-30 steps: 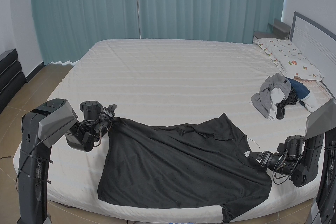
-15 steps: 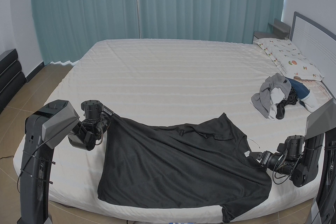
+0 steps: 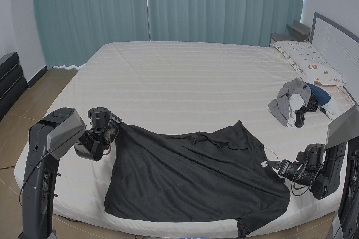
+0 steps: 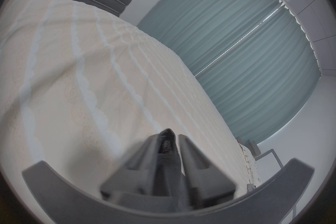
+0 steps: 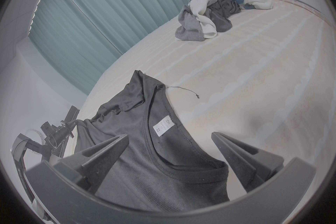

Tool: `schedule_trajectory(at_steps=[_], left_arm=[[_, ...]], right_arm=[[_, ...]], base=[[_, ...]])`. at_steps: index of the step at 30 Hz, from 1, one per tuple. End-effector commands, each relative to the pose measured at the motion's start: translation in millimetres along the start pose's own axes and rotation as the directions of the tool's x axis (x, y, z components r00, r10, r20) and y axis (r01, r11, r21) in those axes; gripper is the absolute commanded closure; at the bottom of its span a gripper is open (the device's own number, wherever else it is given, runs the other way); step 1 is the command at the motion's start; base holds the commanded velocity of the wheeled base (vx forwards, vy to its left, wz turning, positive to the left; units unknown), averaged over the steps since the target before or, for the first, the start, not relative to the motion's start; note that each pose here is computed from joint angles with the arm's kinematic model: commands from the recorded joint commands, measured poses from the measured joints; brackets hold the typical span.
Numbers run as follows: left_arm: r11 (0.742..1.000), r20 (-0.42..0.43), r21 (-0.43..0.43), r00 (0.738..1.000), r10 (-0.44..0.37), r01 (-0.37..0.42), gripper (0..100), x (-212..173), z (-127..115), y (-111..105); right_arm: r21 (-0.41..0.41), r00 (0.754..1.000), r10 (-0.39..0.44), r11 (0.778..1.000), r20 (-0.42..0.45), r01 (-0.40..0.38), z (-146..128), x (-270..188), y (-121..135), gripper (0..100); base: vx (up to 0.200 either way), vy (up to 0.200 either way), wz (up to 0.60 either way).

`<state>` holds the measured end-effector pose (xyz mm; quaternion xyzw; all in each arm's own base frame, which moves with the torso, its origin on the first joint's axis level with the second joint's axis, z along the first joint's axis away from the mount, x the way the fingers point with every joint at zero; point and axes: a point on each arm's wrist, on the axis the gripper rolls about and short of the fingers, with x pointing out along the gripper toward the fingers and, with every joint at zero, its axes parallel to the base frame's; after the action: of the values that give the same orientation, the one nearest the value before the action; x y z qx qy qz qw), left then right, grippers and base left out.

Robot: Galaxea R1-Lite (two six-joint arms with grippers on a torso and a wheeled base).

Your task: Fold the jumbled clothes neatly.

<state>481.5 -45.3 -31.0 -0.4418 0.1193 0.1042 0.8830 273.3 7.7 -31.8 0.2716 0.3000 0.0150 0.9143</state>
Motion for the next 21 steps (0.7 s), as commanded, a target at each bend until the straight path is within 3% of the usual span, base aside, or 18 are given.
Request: schedule_trajectory(at_steps=[1, 4, 8, 11, 14, 21], left_arm=[[1.0, -0.014, -0.004, 1.0, 0.014, -0.014, 0, -0.8, 1.9, 1.7], [0.998, -0.026, -0.048, 0.999, 0.035, -0.036, 0, -1.3, 4.5, 4.4], [0.981, -0.081, -0.194, 0.997, -0.007, -0.008, 0, -14.9, 25.6, -6.4], [0.962, -0.162, -0.271, 0.985, -0.061, 0.015, 0, -30.8, 38.9, -8.8], [0.952, -0.189, -0.306, 0.978, -0.09, 0.028, 0, -38.8, 46.5, -10.0], [0.947, -0.185, -0.313, 0.974, -0.128, 0.065, 0, -49.7, 41.2, -5.9]], right_arm=[[-0.004, 1.0, 0.01, 1.0, 0.019, -0.01, 2.8, 1.4, 1.4, 0], [-0.013, 0.998, 0.029, 1.0, 0.06, -0.028, 11.0, -0.1, 6.9, 0], [-0.049, 0.99, 0.083, 0.996, 0.118, -0.077, 23.9, 1.5, 29.7, 0], [-0.074, 0.986, 0.109, 0.992, 0.128, -0.1, 32.6, 11.5, 49.2, 0], [-0.076, 0.99, 0.101, 0.993, 0.099, -0.093, 44.4, 23.6, 67.1, 0], [0.07, 0.992, 0.121, 0.99, 0.033, -0.123, 55.9, 90.9, 99.2, 0]], base=[[0.0, 0.0, 0.0], [0.0, 0.0, 0.0], [0.0, 0.0, 0.0], [0.0, 0.0, 0.0], [0.0, 0.0, 0.0], [0.0, 0.0, 0.0]])
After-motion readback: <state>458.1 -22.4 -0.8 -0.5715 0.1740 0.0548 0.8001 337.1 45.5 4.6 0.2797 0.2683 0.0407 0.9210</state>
